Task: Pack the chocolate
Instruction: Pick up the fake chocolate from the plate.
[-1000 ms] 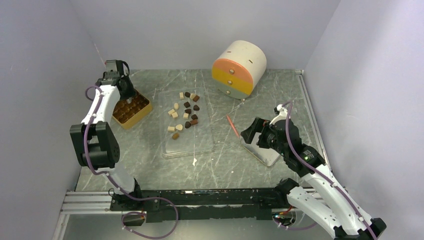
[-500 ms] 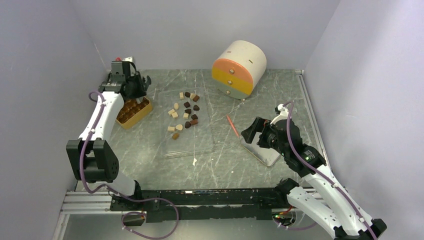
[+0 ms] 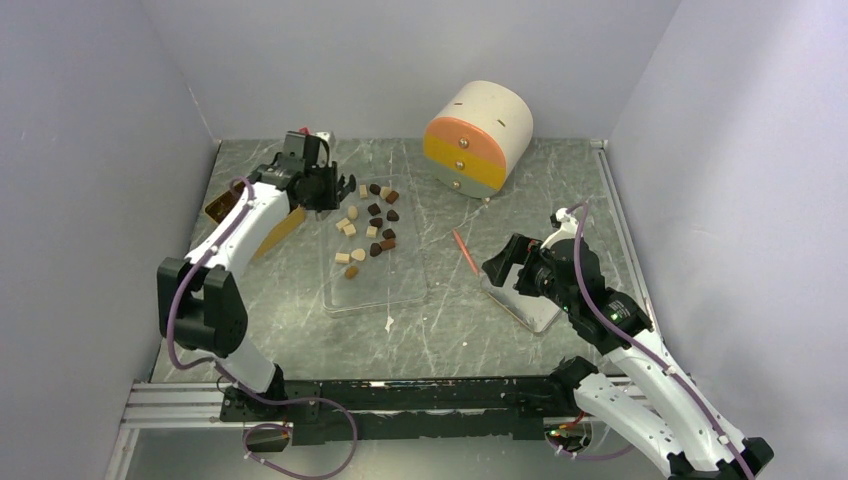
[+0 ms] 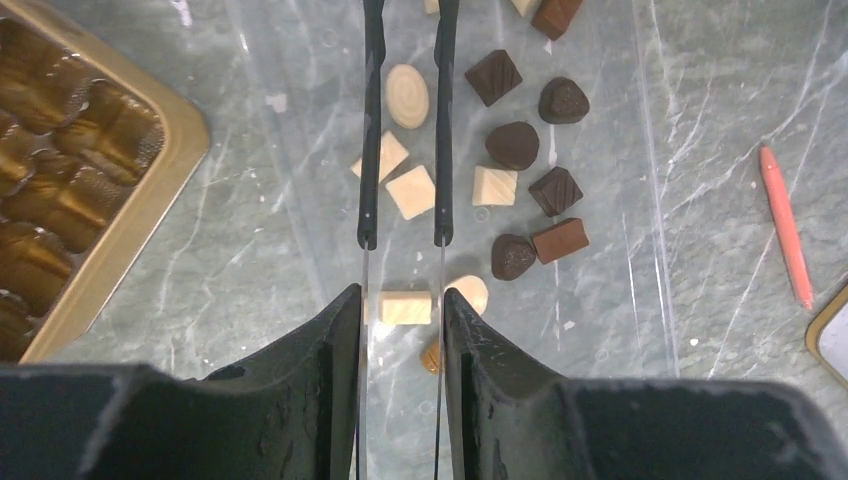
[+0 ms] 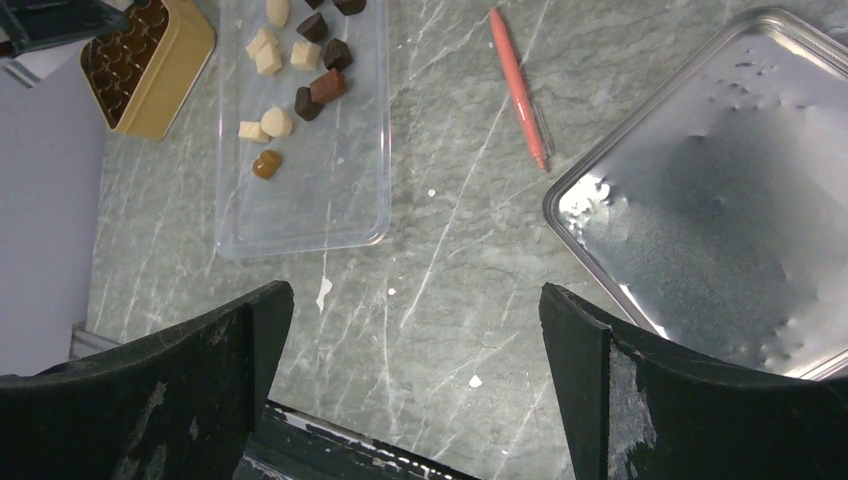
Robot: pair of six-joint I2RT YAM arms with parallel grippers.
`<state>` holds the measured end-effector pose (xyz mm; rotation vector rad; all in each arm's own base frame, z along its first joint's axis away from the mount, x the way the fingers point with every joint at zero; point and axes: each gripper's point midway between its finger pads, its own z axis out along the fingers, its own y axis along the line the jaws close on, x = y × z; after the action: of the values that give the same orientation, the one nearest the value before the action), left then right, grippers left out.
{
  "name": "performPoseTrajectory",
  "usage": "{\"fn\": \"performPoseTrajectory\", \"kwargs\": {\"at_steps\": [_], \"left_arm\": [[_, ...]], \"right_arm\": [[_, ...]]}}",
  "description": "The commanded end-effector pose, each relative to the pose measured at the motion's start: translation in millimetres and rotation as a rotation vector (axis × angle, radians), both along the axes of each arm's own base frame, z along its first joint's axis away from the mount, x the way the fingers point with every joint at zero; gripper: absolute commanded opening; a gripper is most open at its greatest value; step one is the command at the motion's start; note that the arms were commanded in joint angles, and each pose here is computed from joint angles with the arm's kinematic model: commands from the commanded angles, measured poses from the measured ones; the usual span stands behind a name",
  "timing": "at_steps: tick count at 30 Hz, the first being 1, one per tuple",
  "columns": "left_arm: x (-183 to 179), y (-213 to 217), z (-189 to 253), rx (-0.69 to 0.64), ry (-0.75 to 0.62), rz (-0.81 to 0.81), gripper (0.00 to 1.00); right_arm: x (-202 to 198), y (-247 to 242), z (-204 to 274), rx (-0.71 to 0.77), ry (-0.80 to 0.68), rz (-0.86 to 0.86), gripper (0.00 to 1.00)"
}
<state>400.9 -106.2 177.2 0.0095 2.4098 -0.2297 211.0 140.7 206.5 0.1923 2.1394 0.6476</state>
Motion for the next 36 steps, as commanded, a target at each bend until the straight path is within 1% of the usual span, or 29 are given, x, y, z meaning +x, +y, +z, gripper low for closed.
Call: {"fn": "performPoseTrajectory", "kwargs": {"at_steps": [1,7,14,19,22,25,36], "left_arm": [[14.2,-8.8,7.0,0.04,-0.019,-0.005,0.37],[-16.9,-0.3,-1.0,0.082,0.042,-0.005,0.38],[-72.7,5.2,-10.7,0.082,0.151,-0.059,0.39],[-108.2,20.1,-20.9,0.13,0.224,-0.053,0.4],[-124.5,17.4,-28.3,0.105,0.254,-0.079,0.41],[-131.4,11.1,-32.1,0.066,0.246,-0.109,0.42],[-140.3,6.2,-39.4,0.04,0.265,-0.134,0.42]], "right_arm": [[5.4,0.3,23.3,0.028,-0.054,-0.017,0.99],[2.0,-4.2,24.2,0.024,-0.054,-0.03,0.99],[5.0,-1.4,26.1,0.025,-0.058,-0.021,0.99],[7.7,-1.5,30.3,0.01,-0.065,-0.019,0.99],[8.5,-2.0,32.6,0.009,-0.073,-0.022,0.99],[9.1,-2.2,32.1,0.013,-0.076,-0.027,0.99],[5.6,-3.3,26.8,0.021,-0.066,-0.031,0.99]]}}
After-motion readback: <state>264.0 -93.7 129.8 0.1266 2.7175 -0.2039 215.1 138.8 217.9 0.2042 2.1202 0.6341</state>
